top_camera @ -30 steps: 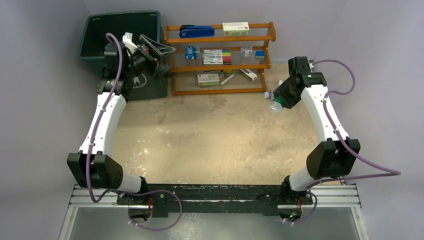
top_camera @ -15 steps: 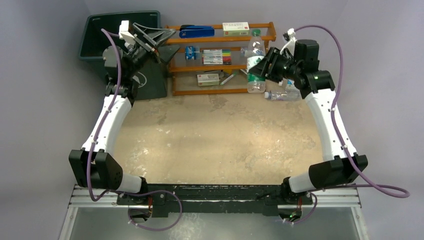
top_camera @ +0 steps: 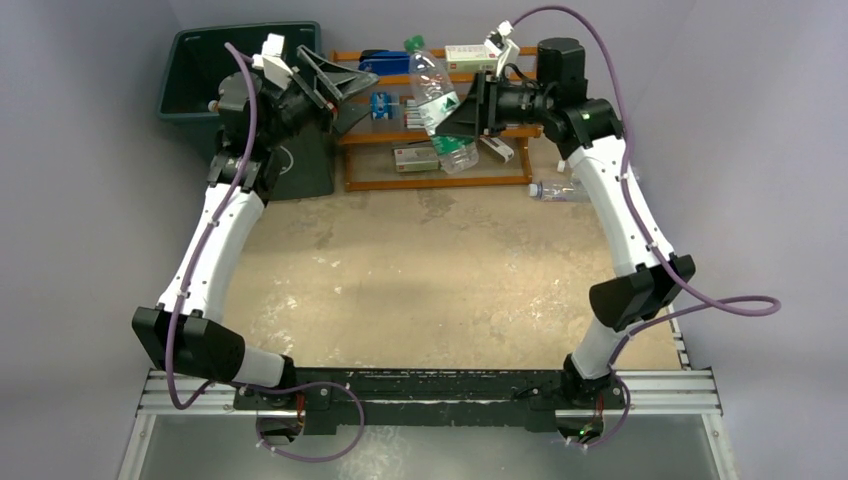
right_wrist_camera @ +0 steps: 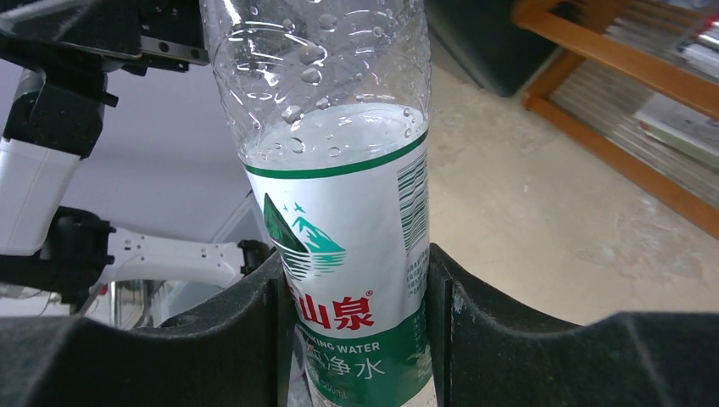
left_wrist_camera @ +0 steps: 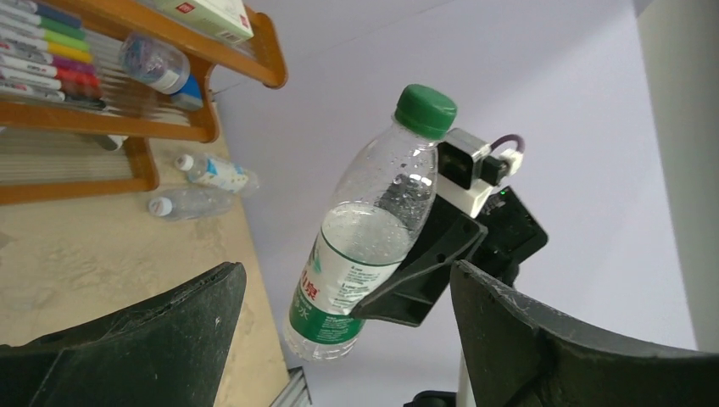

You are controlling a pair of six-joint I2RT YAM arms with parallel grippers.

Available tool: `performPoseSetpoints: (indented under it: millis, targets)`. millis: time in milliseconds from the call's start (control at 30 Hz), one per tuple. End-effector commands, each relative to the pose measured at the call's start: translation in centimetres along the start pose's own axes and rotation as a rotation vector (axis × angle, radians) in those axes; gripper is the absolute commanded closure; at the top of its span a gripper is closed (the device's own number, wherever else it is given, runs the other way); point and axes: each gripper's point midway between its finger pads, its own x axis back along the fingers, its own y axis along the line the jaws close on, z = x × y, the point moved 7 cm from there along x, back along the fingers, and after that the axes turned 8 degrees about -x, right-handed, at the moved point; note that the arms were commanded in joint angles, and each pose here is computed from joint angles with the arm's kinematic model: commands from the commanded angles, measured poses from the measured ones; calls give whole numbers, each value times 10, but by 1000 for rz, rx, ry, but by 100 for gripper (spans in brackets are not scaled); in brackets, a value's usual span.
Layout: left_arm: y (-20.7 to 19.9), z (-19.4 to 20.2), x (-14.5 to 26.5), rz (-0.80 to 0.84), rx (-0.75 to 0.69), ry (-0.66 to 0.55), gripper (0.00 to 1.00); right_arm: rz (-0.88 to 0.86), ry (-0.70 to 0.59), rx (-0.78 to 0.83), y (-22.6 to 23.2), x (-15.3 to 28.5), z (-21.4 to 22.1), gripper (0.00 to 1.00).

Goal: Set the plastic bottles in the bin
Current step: Pick up the plastic bottle at the center of the board.

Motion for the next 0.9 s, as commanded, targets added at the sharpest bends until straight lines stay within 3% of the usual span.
performPoseSetpoints:
  millis: [0, 333, 867]
  targets:
    - [-5, 14, 6, -99, -154, 54, 10, -118, 15, 96, 41, 1, -3, 58]
    - [-3, 36, -2, -233, -290, 119, 10, -127, 70, 81, 55, -17, 17, 59]
    - [-17, 47, -11, -232, -328, 93, 10, -149, 127, 68, 72, -29, 42, 60]
